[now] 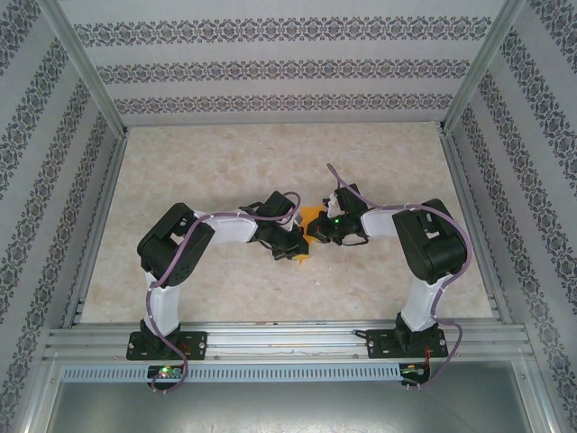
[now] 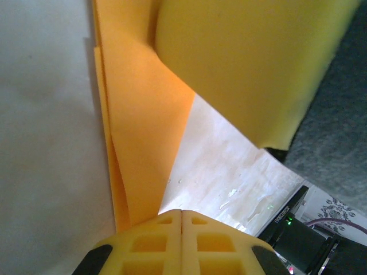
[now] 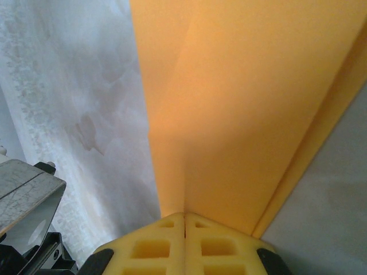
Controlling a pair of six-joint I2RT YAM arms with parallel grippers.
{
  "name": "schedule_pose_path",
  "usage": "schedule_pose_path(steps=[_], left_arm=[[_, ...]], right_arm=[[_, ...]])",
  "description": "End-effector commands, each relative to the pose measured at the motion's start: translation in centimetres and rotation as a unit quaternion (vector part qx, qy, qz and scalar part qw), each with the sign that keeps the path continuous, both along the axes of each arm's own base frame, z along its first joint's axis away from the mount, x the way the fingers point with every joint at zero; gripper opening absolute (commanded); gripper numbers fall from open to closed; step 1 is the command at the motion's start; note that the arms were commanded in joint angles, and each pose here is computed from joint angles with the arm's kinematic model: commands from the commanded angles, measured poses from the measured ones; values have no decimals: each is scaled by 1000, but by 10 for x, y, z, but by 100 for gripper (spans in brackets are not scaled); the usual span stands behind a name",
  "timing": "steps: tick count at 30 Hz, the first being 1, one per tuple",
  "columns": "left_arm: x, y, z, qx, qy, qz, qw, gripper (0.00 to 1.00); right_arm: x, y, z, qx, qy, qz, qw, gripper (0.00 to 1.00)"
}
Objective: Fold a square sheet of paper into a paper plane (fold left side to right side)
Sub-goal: Fold the wing for the fifth time at the center of the table.
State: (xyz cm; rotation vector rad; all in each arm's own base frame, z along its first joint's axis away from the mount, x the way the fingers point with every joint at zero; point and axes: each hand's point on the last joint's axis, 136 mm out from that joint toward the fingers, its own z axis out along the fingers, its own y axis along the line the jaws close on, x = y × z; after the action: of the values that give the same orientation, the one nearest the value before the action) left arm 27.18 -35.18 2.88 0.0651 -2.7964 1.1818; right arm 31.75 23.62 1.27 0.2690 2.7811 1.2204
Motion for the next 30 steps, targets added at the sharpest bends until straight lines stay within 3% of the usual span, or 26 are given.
schedule_pose_path(steps=[1, 17, 30], left_arm=[[-9, 4, -10, 14, 7, -6, 1000, 0], [-9, 11, -12, 25, 1, 0, 1000, 0], [-34, 25, -32, 40, 30, -10, 999, 0]], right_arm=[[-47, -40, -65, -116, 104, -11, 988, 0], [-48, -43, -67, -130, 108, -3, 986, 0], [-48, -46, -65, -140, 109, 1, 984, 0]])
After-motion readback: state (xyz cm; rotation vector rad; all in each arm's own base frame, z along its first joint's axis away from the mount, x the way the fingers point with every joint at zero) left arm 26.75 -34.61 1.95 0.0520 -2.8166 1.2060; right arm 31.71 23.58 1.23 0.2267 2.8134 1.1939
